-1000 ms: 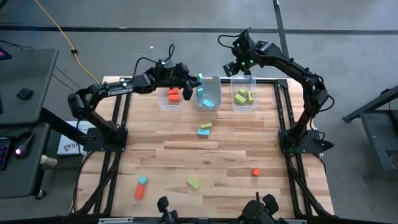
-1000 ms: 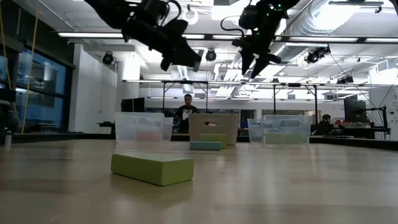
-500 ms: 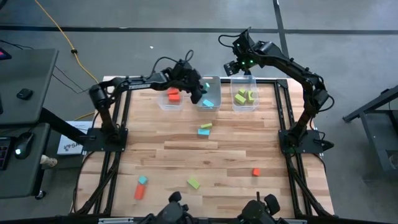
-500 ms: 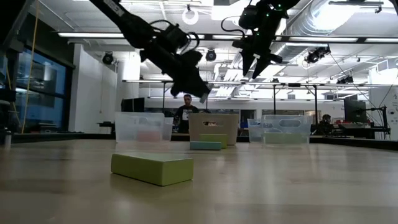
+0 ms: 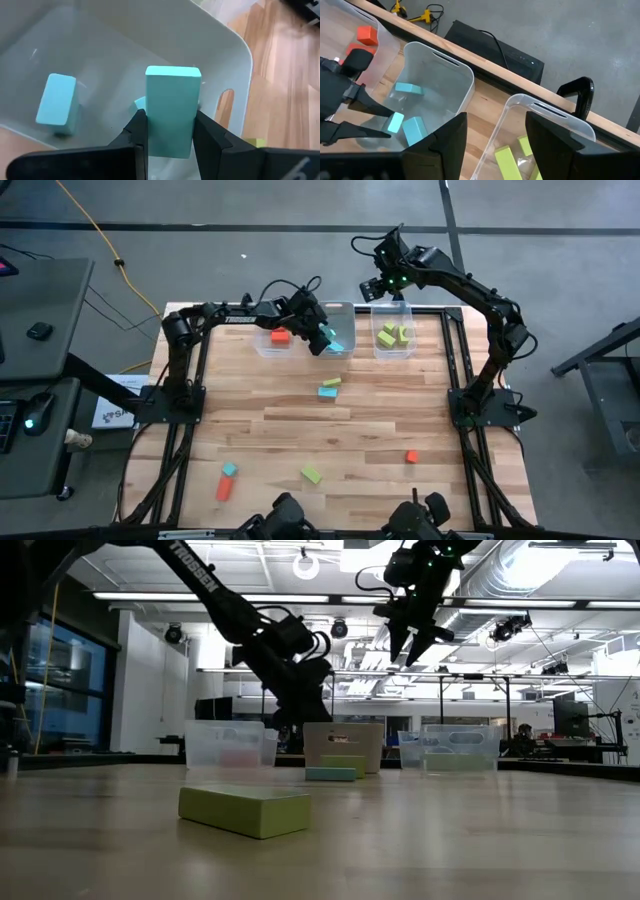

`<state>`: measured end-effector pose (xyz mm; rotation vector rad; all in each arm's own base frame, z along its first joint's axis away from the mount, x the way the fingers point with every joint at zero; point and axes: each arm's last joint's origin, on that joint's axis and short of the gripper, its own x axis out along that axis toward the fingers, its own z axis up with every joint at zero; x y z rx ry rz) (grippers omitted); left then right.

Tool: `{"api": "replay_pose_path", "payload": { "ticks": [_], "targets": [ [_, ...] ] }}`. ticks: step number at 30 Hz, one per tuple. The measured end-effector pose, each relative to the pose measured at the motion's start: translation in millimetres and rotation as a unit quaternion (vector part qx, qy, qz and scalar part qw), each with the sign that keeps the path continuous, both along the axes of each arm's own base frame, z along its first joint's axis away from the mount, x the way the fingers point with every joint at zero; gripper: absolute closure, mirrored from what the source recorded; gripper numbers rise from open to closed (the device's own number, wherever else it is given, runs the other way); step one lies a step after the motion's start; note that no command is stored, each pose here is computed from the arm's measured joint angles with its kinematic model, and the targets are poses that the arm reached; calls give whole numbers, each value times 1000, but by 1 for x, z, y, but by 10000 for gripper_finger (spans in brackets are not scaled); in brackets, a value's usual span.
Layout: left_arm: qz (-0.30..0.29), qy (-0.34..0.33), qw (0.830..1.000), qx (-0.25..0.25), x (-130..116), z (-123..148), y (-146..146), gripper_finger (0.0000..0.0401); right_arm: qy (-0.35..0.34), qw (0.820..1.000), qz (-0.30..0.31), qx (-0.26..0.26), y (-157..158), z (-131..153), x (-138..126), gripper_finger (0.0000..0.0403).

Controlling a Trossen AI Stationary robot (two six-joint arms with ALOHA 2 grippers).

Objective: Sort & place blocks by color
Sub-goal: Put the blue block into the grey bin, then put the green block into the right transparent bin

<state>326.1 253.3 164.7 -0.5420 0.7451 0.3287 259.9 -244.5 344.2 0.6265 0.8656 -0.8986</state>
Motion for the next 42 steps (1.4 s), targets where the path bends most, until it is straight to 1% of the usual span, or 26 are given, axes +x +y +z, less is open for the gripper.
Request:
{"api": "replay_pose_path", "payload": {
  "ticks": [4,14,18,27,31,35,38,42],
  "targets": [
    [0,18,1000,-15,0,-11,0,330,0,1000,0,0,0,0,0,210],
    [10,18,999,-24,0,-12,0,326,-5,1000,-10,4,0,0,0,210],
    [10,17,1000,-23,0,-12,1,309,-6,1000,-8,6,0,0,0,210],
    [10,18,999,-24,1,-12,0,254,-7,1000,-8,6,0,0,0,210],
    [15,15,999,-28,1,-12,0,241,-7,1000,-8,6,0,0,0,210],
    [23,10,999,-31,1,-11,1,236,-7,1000,-8,6,0,0,0,210],
    [26,13,999,-32,3,-7,4,237,-6,1000,-6,6,0,0,0,210],
    [20,13,999,-23,6,10,12,237,-13,1000,1,13,1,0,1,210]
  ]
}}
